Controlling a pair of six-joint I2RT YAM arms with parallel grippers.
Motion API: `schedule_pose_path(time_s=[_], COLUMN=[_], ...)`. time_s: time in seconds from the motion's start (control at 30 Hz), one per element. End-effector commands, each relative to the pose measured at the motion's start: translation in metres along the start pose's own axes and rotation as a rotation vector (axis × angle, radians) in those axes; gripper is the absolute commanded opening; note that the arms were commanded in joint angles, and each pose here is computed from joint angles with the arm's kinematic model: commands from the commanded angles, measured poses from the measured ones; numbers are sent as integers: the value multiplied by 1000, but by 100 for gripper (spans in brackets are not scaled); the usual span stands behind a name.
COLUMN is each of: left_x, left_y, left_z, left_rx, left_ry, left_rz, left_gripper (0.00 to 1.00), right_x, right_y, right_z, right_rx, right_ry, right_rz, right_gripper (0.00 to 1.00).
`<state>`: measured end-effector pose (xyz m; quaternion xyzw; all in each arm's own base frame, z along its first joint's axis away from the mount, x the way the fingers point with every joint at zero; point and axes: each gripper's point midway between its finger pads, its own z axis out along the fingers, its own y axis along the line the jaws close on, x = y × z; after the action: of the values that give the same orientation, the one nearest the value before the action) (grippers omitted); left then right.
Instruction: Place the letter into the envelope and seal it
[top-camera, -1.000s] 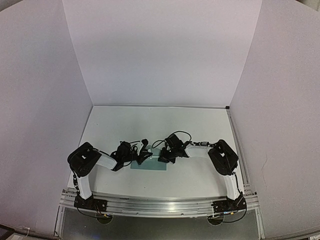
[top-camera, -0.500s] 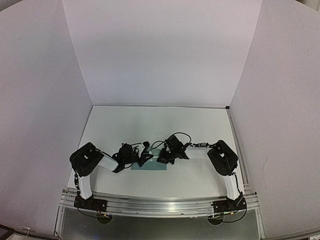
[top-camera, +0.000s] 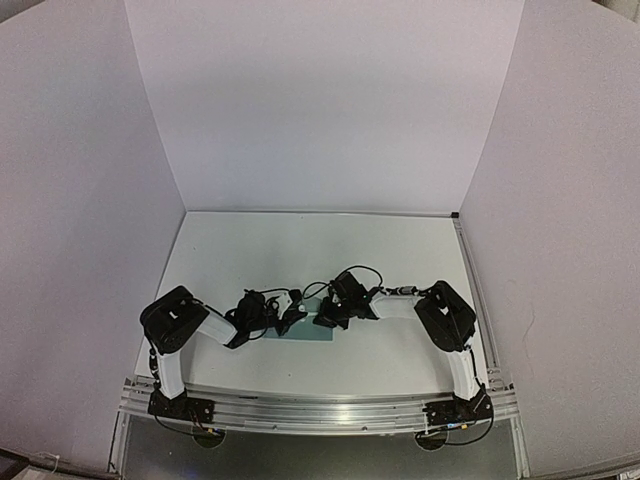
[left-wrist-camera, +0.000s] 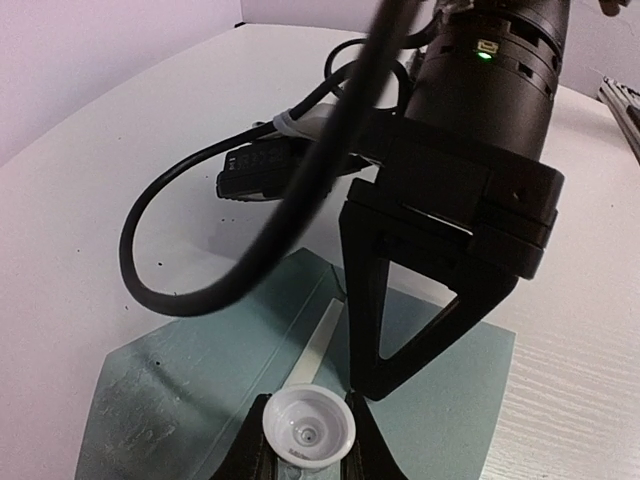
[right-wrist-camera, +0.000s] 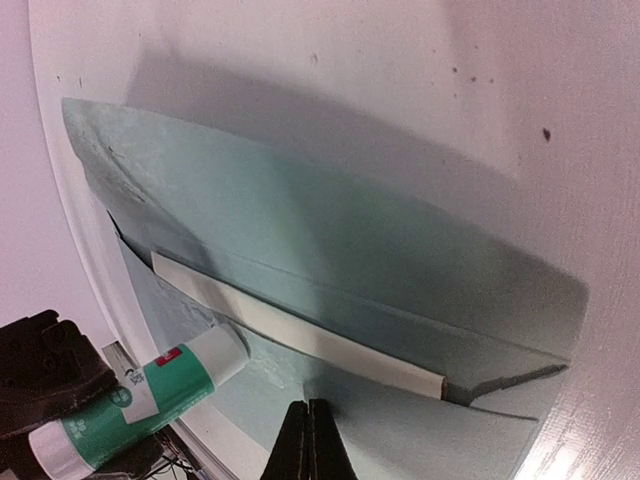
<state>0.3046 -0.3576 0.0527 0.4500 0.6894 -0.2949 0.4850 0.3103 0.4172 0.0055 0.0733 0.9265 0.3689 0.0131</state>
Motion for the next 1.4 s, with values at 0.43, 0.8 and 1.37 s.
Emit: schedule_pose_path(time_s=[0.43,0.8,1.37], left_x=[80,94,-4], left_y=[0,27,13], left_z=[-35,-49,-68], left_rx=[-90,-239,-177], left_ry=[275,364,43], left_rz=[-7,-44,-17], left_gripper=[0,0,0], right_x=[34,35,32], right_y=[-80,-84,-78], right_z=[14,12,13], right_rx=[256,275,269], right_ry=[58,64,63], right_rz=[77,64,48], right_gripper=[0,0,0])
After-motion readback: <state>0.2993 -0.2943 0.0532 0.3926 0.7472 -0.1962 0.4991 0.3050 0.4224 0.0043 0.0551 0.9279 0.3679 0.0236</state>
